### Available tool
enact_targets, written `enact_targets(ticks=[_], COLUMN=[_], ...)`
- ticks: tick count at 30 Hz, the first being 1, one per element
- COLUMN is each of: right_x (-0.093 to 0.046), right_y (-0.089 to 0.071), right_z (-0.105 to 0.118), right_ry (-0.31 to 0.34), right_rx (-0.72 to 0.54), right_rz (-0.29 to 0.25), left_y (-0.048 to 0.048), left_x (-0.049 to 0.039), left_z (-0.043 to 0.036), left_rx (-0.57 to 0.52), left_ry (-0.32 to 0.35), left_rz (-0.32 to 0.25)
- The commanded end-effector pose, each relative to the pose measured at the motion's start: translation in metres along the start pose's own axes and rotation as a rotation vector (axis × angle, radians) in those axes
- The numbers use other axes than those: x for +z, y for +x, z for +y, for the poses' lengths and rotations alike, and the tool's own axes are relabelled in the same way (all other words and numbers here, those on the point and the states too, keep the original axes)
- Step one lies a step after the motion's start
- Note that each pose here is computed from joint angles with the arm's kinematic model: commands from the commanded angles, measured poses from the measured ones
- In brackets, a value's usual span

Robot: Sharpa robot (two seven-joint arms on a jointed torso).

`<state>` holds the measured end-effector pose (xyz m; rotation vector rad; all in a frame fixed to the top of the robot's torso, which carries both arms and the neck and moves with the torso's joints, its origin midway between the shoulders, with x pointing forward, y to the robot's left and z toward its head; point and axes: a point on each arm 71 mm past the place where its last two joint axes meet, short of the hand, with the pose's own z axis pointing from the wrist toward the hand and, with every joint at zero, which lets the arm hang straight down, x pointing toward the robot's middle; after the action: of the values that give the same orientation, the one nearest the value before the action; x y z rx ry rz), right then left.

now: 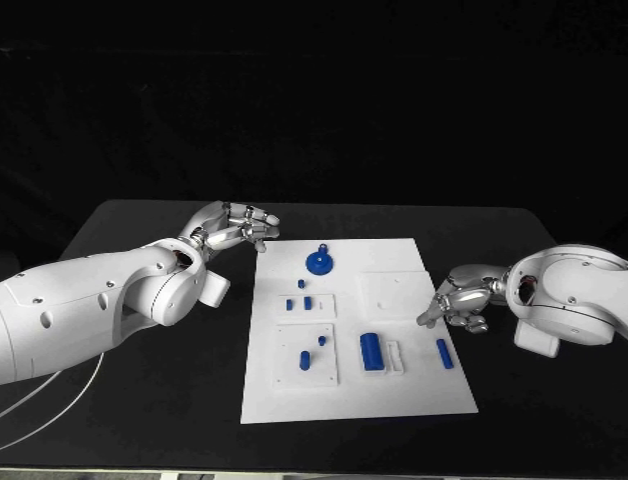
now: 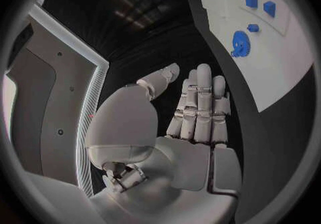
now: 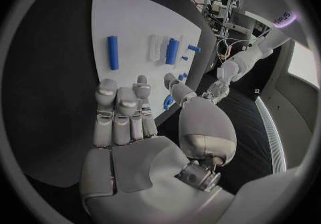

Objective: Assemble the parts on the task board

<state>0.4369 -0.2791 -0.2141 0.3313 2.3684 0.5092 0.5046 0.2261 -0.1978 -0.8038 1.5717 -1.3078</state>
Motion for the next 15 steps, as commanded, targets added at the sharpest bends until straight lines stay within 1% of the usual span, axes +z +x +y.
enact_targets(ticks=[1,4,7,11,13,15], right_x=[-0.004,-0.006,-0.008,-0.009,-0.008,-0.007], right_y=[0.003,0.005,0.004,0.003,0.006,0.007], right_z=[-0.006,-0.014,-0.021,-0.028,-0.030,-0.029], right_ry=[0.045,0.094,0.134,0.180,0.196,0.205], right_rx=[-0.082,-0.103,-0.145,-0.182,-0.193,-0.213], right_rz=[0.040,0.080,0.079,0.056,0.056,0.043], left_y=[0.0022,0.0032,0.0046,0.0051,0.0048,0.0045], left_x=[0.0006,0.0010,0.0013,0.0012,0.0009,0.0008], left_z=[-0.0014,-0.0017,-0.0019,-0.0022,-0.0021,-0.0020], left_rx=[-0.009,-0.010,-0.012,-0.012,-0.012,-0.012], left_ry=[0.007,0.008,0.009,0.009,0.009,0.009], left_rz=[0.012,0.015,0.018,0.019,0.019,0.018])
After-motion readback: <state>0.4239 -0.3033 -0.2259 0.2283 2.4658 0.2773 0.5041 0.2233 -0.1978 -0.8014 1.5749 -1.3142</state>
